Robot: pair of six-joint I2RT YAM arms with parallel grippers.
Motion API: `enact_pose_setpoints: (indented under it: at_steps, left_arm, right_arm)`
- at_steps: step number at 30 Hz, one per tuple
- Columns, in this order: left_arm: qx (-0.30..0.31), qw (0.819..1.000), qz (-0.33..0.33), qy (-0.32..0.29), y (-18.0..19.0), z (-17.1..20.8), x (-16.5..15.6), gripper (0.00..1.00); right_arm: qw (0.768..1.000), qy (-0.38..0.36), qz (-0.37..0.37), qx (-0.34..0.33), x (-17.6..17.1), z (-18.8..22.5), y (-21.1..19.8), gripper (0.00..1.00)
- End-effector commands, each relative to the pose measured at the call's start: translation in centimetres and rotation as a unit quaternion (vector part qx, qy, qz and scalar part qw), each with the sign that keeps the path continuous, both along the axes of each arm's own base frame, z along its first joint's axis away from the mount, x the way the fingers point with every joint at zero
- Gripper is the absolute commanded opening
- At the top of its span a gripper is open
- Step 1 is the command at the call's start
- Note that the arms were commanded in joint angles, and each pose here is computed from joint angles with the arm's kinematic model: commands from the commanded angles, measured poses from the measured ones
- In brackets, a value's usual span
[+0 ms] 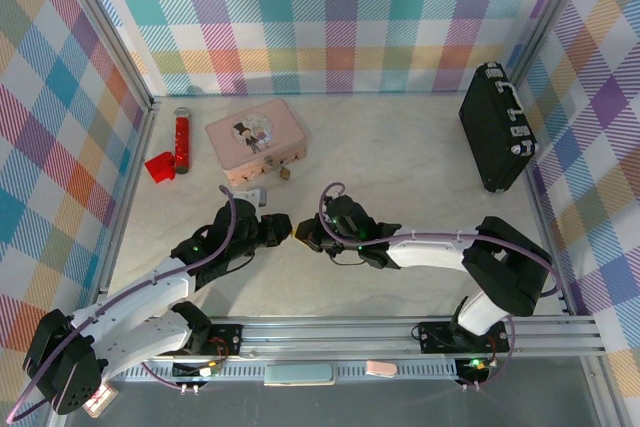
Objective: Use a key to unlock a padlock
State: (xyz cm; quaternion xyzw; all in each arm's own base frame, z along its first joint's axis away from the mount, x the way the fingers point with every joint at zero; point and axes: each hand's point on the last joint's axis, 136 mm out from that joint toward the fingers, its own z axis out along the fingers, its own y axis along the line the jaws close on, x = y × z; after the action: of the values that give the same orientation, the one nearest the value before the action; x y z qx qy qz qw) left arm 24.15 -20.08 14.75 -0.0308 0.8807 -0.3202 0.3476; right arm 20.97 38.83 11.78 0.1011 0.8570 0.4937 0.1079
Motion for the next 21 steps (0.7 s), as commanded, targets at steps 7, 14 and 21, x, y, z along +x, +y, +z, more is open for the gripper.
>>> enact_pose_setpoints:
  at_steps: [7, 14, 21]
  left_arm:
    - [-0.002, 1.0, -0.007, -0.007, -0.63, 0.71, 0.23, 0.28]
    - [-0.002, 1.0, -0.011, -0.004, -0.73, 0.47, 0.12, 0.23]
    - [-0.005, 1.0, 0.001, -0.002, -0.05, 0.43, -0.3, 0.1]
  right_arm:
    - [0.999, -0.035, 0.003, 0.015, 0.23, 2.81, 1.12, 0.0]
    - [0.999, -0.043, 0.003, 0.011, 0.11, 3.06, 1.15, 0.0]
    - [0.999, -0.046, 0.003, 0.01, 0.32, 3.15, 1.57, 0.0]
